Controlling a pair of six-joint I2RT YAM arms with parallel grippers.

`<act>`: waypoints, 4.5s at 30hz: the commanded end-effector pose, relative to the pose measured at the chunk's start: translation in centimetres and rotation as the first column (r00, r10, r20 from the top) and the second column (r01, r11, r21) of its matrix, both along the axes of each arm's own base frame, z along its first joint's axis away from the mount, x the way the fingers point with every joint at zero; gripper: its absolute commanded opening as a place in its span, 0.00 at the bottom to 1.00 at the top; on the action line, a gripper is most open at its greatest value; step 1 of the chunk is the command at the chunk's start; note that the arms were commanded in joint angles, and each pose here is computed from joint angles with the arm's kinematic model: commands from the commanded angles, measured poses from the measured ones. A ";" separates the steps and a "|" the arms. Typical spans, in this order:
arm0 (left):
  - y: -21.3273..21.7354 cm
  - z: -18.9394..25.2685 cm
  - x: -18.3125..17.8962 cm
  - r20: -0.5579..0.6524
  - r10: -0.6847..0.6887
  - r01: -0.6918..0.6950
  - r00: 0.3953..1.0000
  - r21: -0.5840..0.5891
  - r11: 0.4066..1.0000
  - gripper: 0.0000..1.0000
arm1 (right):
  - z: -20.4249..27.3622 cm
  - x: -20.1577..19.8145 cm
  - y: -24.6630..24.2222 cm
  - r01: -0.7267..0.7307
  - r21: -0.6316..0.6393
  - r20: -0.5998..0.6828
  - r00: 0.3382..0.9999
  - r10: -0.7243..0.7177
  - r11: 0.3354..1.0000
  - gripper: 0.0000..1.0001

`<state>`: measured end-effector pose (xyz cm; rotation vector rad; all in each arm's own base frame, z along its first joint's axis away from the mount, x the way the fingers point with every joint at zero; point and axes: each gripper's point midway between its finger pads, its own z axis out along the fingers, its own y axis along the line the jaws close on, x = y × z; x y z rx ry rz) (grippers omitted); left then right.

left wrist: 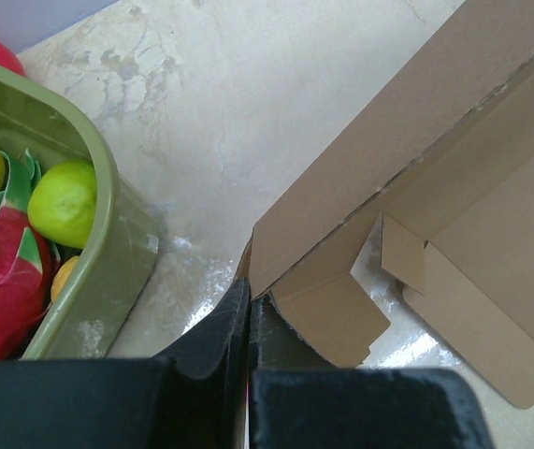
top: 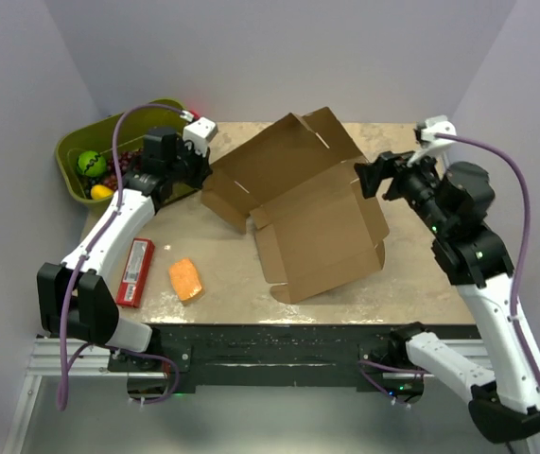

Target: Fold the paper box

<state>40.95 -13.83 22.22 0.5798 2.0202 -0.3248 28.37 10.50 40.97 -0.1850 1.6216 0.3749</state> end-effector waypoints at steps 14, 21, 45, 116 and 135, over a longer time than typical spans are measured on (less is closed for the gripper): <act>-1.2 0.1 -0.7 0.055 -0.082 0.080 0.995 0.032 0.996 0.00 | -0.1 4.7 10.8 -0.056 -0.374 -0.085 0.996 0.026 0.926 0.80; -1.4 0.4 -0.9 0.064 -0.089 0.088 0.994 0.032 0.996 0.00 | 0.0 7.3 11.5 -0.006 -0.461 -0.047 0.999 -0.018 0.887 0.79; -1.5 2.1 -1.4 0.111 -0.075 0.075 0.991 0.006 0.997 0.29 | -4.8 10.6 12.6 0.031 -0.551 -0.080 0.993 -0.090 0.834 0.01; -4.0 -0.7 -1.4 0.153 0.183 -0.174 0.971 -0.070 0.982 0.00 | -8.7 3.3 3.4 0.246 0.243 -0.231 0.954 -0.190 0.938 0.83; -4.5 0.9 -2.3 0.209 0.220 -0.188 0.953 -0.161 0.969 0.00 | -10.9 1.4 18.4 0.144 0.808 -0.410 0.834 0.370 0.571 0.80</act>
